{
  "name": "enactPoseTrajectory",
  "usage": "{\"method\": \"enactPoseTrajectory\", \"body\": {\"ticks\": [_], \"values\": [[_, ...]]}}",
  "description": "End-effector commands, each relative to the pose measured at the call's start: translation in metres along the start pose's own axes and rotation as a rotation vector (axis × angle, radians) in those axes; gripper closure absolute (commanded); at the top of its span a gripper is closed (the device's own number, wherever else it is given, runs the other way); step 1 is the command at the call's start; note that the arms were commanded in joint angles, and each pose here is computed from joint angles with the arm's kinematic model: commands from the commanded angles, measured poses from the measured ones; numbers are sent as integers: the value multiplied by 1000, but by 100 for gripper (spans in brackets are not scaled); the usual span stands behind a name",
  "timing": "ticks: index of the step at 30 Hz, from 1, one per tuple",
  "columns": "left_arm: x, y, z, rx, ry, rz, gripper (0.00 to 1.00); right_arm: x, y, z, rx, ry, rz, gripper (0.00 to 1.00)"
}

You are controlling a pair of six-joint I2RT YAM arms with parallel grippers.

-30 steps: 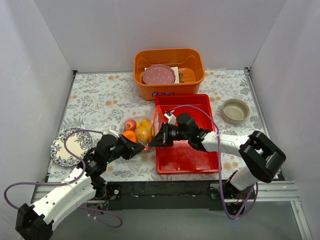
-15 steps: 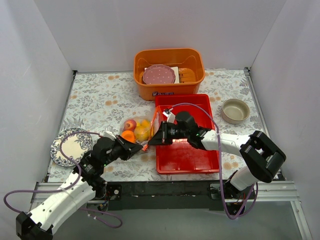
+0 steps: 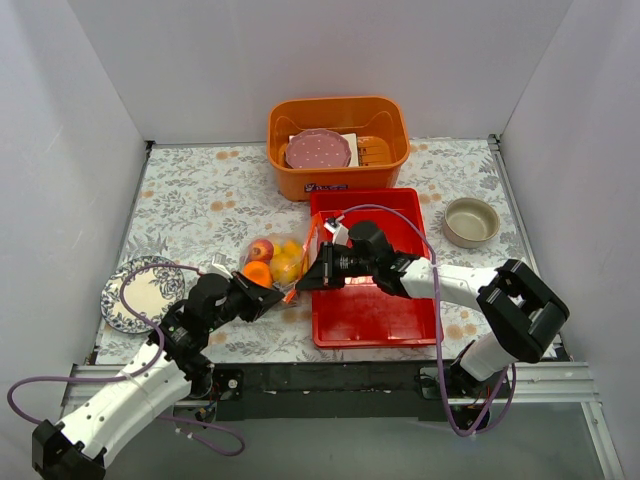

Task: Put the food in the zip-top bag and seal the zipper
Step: Zip the zipper food storage bag at the center of the board.

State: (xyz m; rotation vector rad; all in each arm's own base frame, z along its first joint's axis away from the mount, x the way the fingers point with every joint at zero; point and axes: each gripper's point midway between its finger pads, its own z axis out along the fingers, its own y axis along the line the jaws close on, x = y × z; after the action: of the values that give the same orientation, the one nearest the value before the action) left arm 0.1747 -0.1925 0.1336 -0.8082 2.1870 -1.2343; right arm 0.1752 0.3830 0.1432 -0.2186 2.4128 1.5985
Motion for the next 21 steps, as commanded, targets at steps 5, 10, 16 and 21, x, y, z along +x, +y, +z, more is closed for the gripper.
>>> {"method": "enactPoseTrajectory", "body": {"ticks": [5,10,16,21], "values": [[-6,5,-3,-59,-37,-114,100,-26,6,-3,-6,-71,-35,99],[-4,6,-3,-61,-29,-116,100,-29,5,-6,3,-75,-32,99],[-4,7,-3,-64,-26,-110,100,-34,3,-10,12,-91,-34,98],[-4,6,-1,-67,-25,-113,100,-40,2,-14,15,-104,-32,99]]}}
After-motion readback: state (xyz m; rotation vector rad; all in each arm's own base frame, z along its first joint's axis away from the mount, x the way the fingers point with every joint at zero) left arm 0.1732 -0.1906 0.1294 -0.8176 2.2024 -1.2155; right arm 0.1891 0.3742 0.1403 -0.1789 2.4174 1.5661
